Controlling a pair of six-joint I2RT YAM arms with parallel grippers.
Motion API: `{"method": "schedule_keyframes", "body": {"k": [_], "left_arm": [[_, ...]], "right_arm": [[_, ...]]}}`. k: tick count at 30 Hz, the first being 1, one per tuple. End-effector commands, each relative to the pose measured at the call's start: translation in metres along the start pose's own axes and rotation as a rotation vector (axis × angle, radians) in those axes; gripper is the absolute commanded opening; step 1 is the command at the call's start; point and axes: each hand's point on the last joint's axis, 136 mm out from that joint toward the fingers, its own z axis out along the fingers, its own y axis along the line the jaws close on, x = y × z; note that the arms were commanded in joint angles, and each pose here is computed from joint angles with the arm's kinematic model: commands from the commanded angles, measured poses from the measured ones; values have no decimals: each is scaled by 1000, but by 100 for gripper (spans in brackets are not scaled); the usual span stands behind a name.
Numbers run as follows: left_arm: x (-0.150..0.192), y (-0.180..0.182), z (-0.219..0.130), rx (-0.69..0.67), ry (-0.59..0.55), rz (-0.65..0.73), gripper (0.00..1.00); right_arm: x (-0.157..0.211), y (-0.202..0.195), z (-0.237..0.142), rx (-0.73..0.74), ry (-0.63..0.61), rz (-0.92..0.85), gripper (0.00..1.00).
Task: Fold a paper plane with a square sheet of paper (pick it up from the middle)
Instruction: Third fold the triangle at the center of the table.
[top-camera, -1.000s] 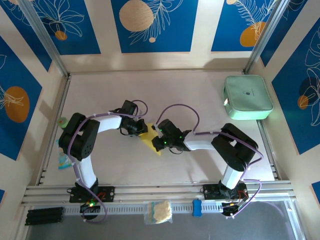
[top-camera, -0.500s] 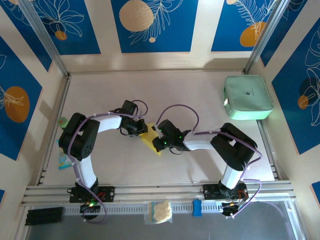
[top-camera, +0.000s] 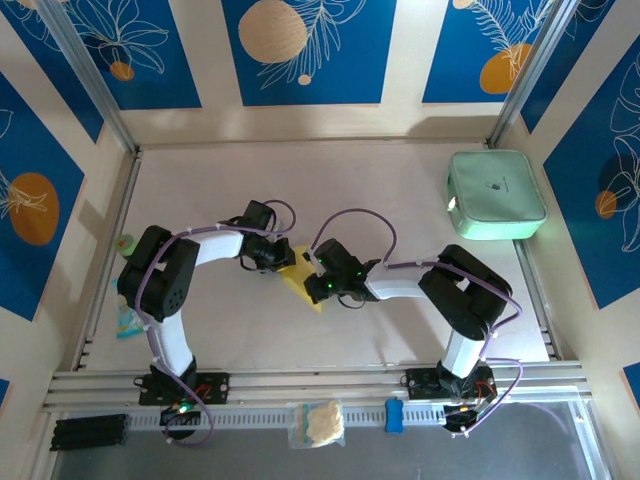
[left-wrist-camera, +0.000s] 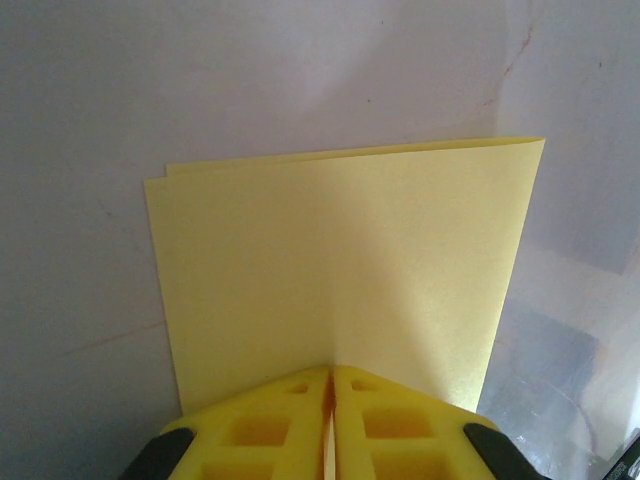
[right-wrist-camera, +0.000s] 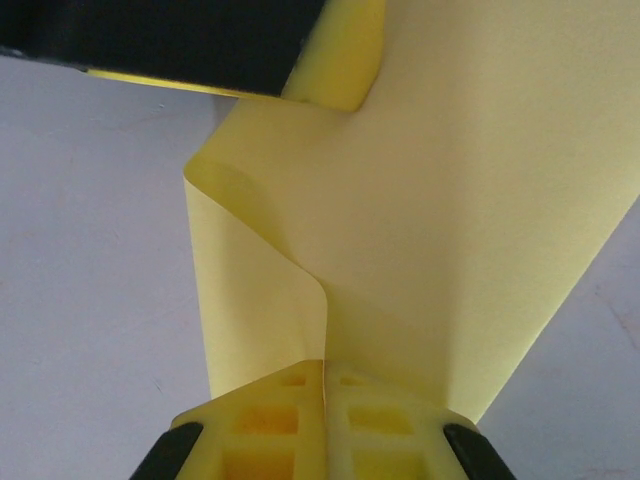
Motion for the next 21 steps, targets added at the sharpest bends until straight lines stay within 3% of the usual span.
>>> {"method": "schedule_keyframes", "body": {"k": [1,8,12,21], "left_arm": [[14,8,11,-34,58,-5,12],[4,-8,-3,-8,19,10,13],[-11,-28,-26,36,-61,8,19],[-2,-19,-61,47,-219,-119,24]], "right_arm": [[-1,-2,3,23,10,7,3],[5,-4,6,30,37,7,2],[9,-6,6,35,52,11,2],[11,-5,9,33,65,23,2]]}}
